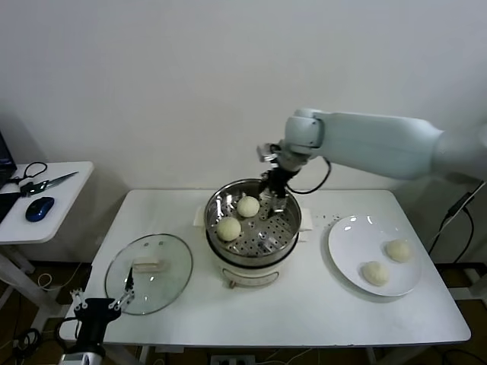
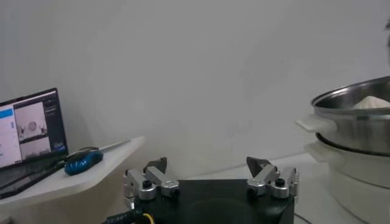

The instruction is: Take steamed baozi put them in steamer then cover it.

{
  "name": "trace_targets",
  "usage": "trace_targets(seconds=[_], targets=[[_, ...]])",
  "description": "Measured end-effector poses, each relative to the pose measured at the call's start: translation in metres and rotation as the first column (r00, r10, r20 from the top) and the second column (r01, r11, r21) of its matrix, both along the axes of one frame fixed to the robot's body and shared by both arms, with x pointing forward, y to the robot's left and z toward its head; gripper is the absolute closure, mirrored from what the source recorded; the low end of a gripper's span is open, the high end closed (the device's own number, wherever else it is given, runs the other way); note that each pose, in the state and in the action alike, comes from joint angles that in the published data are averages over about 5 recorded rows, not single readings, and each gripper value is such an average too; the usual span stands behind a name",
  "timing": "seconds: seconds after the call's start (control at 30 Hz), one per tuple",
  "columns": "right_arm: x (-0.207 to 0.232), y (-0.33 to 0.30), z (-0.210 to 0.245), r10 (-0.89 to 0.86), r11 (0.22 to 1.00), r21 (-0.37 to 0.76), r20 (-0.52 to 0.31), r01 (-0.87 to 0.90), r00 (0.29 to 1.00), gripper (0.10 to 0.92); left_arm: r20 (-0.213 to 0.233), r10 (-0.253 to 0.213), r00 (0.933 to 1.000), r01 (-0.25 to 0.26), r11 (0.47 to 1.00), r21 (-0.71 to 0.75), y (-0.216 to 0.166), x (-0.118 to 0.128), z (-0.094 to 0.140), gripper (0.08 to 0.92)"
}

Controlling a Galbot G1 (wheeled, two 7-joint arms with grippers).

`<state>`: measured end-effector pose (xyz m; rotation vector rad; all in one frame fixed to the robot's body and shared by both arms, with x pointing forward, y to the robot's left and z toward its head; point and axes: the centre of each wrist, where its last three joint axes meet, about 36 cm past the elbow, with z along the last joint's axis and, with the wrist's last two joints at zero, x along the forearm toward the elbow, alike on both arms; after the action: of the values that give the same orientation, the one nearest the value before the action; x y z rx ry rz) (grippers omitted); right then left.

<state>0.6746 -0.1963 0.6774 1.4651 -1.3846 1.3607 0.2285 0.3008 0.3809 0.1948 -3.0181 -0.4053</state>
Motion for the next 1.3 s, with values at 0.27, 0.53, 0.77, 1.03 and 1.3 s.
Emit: trace_targets(seconds=[0.27, 0.53, 0.77, 1.03, 1.3], targets=[[-0.02, -0.106, -0.032, -0.078, 0.996, -0.042, 0.004, 0.078, 0.997, 0.2, -0.01, 0.005, 0.9999, -0.005, 1.0, 0.006, 0.001, -0.003, 0.0, 0.177], [-0.046, -0.179, -0.1, -0.14, 0.987, -0.085, -0.021, 0.138, 0.99, 0.2, -0.017, 0.009, 0.9998, -0.008, 1.0, 0.018, 0.002, -0.001, 0.0, 0.177], [-0.064, -0.215, -0.151, -0.169, 0.977, -0.141, -0.042, 0.161, 0.985, 0.2, -0.021, 0.014, 0.9997, -0.014, 1.0, 0.02, 0.001, 0.001, -0.001, 0.177], [-0.076, -0.237, -0.195, -0.183, 0.965, -0.199, -0.058, 0.169, 0.981, 0.2, -0.031, 0.021, 0.9993, -0.02, 1.0, 0.021, 0.002, 0.001, -0.004, 0.177], [-0.078, -0.237, -0.218, -0.181, 0.963, -0.216, -0.07, 0.163, 0.981, 0.2, -0.039, 0.029, 0.9988, -0.028, 0.999, 0.021, 0.005, -0.002, -0.007, 0.177]])
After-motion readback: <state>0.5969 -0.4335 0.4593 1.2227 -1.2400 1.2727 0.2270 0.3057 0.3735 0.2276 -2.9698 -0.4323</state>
